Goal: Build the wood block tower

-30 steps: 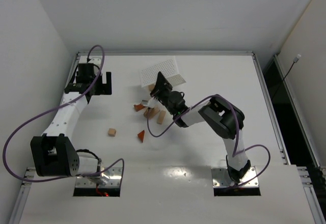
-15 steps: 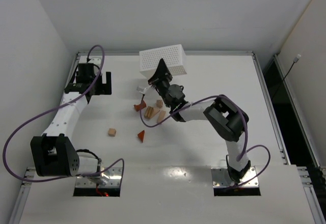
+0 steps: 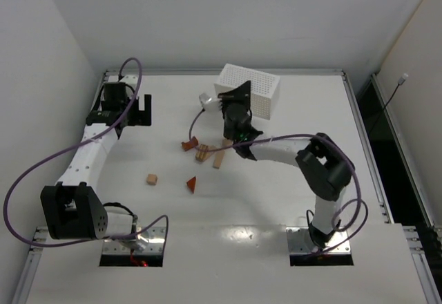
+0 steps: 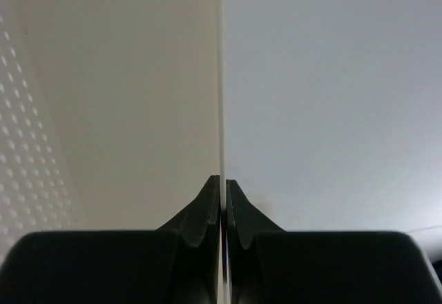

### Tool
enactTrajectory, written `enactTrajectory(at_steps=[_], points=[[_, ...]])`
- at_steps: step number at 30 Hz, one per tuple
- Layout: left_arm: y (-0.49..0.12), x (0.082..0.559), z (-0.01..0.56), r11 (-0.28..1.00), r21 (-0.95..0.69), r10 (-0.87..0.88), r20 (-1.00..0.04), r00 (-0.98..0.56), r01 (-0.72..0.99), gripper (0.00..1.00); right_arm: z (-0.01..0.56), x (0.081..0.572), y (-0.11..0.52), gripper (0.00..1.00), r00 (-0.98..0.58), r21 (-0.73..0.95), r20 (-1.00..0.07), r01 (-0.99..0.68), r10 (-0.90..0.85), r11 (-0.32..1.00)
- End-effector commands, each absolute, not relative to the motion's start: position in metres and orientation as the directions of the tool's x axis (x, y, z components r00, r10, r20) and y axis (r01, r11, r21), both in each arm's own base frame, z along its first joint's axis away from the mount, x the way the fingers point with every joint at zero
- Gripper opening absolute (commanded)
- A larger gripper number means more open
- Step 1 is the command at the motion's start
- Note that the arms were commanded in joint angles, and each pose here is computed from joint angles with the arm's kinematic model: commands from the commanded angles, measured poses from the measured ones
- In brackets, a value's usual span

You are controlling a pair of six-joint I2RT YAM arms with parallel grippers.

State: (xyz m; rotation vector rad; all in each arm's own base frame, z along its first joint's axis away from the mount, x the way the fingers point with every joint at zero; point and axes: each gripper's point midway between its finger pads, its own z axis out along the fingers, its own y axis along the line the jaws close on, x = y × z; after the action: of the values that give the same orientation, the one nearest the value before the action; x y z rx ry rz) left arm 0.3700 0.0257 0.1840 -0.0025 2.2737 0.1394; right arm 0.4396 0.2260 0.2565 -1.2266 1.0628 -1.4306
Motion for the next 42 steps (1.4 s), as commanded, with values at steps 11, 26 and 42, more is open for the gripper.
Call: enactTrajectory(at_steps=[11,26,42], points=[[0.008,0.39,0.228,0.996,0.055,0.082,-0.834,-0.545,0.066,1.0,0.19,0.389,0.167,0.0,-0.493,-0.499,-0.405,-0.587,-0.77,0.638],[-0.005,0.388,0.201,0.992,0.004,0.08,-0.803,-0.59,0.128,1.0,0.157,0.497,0.019,0.0,-0.775,-0.162,-0.542,-0.284,-0.325,0.945],[-0.005,0.393,0.175,0.988,0.01,0.108,-0.762,-0.639,0.155,1.0,0.094,0.55,-0.113,0.0,-0.806,-0.062,-0.549,-0.224,-0.22,0.973]])
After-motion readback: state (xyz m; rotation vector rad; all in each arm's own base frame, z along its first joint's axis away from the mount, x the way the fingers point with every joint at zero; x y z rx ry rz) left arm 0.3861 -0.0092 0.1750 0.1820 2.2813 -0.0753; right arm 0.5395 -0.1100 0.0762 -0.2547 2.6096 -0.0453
